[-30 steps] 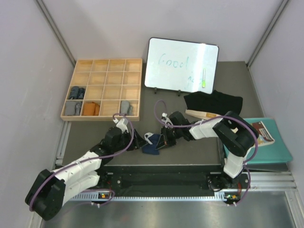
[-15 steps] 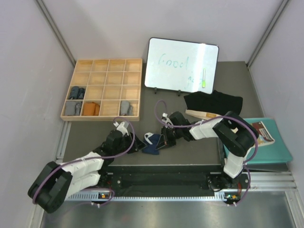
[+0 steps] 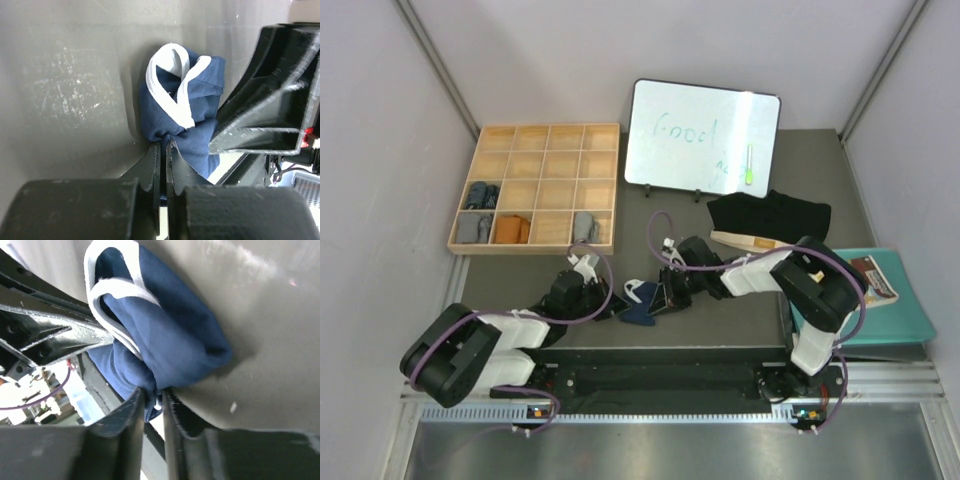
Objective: Roll the underwear
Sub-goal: Roll the underwear to the center of the board.
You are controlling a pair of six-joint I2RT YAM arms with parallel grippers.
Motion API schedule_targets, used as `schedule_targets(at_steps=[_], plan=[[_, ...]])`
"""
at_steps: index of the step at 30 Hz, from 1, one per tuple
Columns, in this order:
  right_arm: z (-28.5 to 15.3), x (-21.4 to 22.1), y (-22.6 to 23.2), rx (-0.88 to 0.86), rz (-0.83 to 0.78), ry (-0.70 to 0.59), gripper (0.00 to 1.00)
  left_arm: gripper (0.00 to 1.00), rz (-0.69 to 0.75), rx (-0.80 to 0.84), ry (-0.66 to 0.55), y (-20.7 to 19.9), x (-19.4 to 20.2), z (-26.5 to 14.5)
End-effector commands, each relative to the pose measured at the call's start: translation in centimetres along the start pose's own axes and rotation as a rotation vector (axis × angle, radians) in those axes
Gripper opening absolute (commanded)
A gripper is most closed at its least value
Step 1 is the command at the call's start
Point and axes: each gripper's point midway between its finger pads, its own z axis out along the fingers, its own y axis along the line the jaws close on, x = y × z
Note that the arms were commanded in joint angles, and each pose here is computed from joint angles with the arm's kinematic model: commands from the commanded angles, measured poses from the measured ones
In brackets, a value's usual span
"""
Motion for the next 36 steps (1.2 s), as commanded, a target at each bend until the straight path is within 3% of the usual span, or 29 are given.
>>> schedule_targets(at_steps=[1,3,4,7,14,22,29,36], plan=[[-2.0,0.3,-2.5,0.18,-0.091,-0.064,0.28,0.0,0.053,-0.062,0.063,0.1,-0.1,0.0],[-3.2,0.2,-2.3,0.214,-0.12,-0.085,0.36,0.0,0.079,-0.103,0.111,0.1,0.0,-0.3],[-4.4,-0.5,-1.0,0.197,-0.184,-0.13,0.44,0.0,0.085,-0.112,0.132,0.1,0.1,-0.4],[-5.6,-1.1,0.4,0.266,-0.38,-0.213,0.52,0.0,0.094,-0.146,0.217,0.2,0.8,-0.5],[-5.5,-1.1,5.5,0.412,-0.819,-0.448,0.56,0.0,0.037,-0.163,0.398,0.4,2.6,-0.1],[-2.6,1.5,7.6,0.505,-1.131,-0.454,0.56,0.0,0.017,-0.168,0.474,0.6,3.2,0.3],[-0.7,2.7,6.0,0.552,-1.204,-0.386,0.51,0.0,0.028,-0.171,0.482,0.4,2.8,0.3],[0.8,3.7,4.1,0.567,-1.211,-0.319,0.35,0.0,0.032,-0.167,0.492,0.4,3.0,0.2]])
